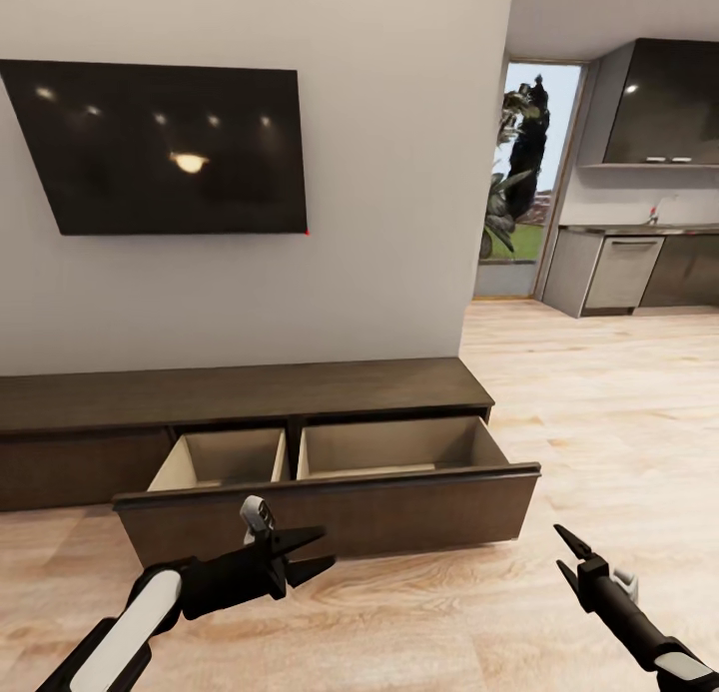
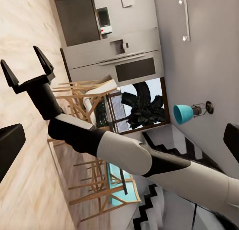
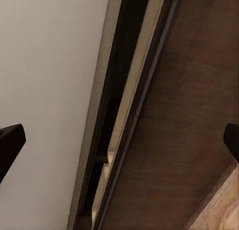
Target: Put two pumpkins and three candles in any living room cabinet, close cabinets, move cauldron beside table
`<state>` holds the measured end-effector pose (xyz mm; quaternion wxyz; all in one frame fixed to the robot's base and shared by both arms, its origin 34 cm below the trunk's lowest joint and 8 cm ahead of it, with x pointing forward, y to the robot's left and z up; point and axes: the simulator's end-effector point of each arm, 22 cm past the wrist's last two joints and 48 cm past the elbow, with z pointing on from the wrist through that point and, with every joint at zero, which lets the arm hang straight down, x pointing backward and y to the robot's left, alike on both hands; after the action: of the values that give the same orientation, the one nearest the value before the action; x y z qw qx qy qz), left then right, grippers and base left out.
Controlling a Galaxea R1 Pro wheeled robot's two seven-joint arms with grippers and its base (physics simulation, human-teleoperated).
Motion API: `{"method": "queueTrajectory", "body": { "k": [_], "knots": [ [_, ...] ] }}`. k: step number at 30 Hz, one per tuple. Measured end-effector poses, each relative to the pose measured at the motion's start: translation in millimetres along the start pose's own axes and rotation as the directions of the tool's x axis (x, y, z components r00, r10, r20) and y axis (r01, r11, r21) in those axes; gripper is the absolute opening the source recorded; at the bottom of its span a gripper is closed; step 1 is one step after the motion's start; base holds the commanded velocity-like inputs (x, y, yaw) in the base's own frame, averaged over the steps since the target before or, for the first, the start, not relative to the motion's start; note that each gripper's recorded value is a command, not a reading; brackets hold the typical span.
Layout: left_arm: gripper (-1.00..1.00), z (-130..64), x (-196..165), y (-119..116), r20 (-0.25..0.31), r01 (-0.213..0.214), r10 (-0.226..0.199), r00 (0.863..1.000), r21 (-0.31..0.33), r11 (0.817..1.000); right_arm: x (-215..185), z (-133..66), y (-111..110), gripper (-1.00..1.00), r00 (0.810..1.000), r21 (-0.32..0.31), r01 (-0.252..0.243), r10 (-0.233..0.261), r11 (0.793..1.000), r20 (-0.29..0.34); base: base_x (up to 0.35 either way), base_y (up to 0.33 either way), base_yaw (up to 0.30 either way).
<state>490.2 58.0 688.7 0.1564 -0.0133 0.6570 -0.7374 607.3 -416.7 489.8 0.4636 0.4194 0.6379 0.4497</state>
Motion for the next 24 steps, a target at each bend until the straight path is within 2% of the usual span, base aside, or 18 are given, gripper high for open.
{"method": "queueTrajectory", "body": {
  "k": [3,7,11,16,18,19,20,24],
  "knots": [
    [1.00,1.2,-3,-6,0.000,0.000,0.000,1.000,0.000,1.000,-2,0.4,8,1.00,1.000,-0.007,-0.005,0.005,1.000,0.001,0.000,0.000,-0.014],
    [1.00,2.9,-7,-14,0.000,-0.001,0.001,1.000,-0.001,1.000,-2,0.5,16,1.00,1.000,-0.007,-0.019,0.019,1.000,-0.005,0.000,0.000,-0.182],
    [1.00,4.7,-11,-23,0.000,-0.001,0.001,1.000,0.000,1.000,3,0.7,26,1.00,0.997,-0.011,-0.072,0.071,0.997,-0.039,0.000,0.000,-0.269],
    [1.00,6.6,-15,-32,0.000,-0.002,0.002,1.000,-0.001,1.000,2,1.5,38,1.00,0.996,-0.013,-0.075,0.074,0.997,-0.050,0.000,0.000,-0.185],
    [1.00,7.1,-17,-36,0.000,-0.002,0.002,1.000,-0.002,1.000,4,1.8,41,1.00,0.996,-0.008,-0.057,0.056,0.998,-0.063,0.000,0.000,-0.029],
    [1.00,7.2,-18,-38,0.000,-0.003,0.003,1.000,-0.003,1.000,9,1.6,38,1.00,0.996,0.008,0.035,-0.034,0.999,-0.085,0.000,0.000,-0.007],
    [1.00,7.5,-18,-40,0.000,-0.003,0.003,1.000,-0.004,1.000,8,1.5,39,1.00,0.995,0.011,0.059,-0.057,0.998,-0.085,0.000,0.000,-0.004],
    [1.00,9.2,-22,-47,-0.001,-0.004,0.004,1.000,-0.007,1.000,6,2.0,45,1.00,0.992,0.022,0.095,-0.093,0.995,-0.088,0.000,0.000,-0.001]
  ]
}}
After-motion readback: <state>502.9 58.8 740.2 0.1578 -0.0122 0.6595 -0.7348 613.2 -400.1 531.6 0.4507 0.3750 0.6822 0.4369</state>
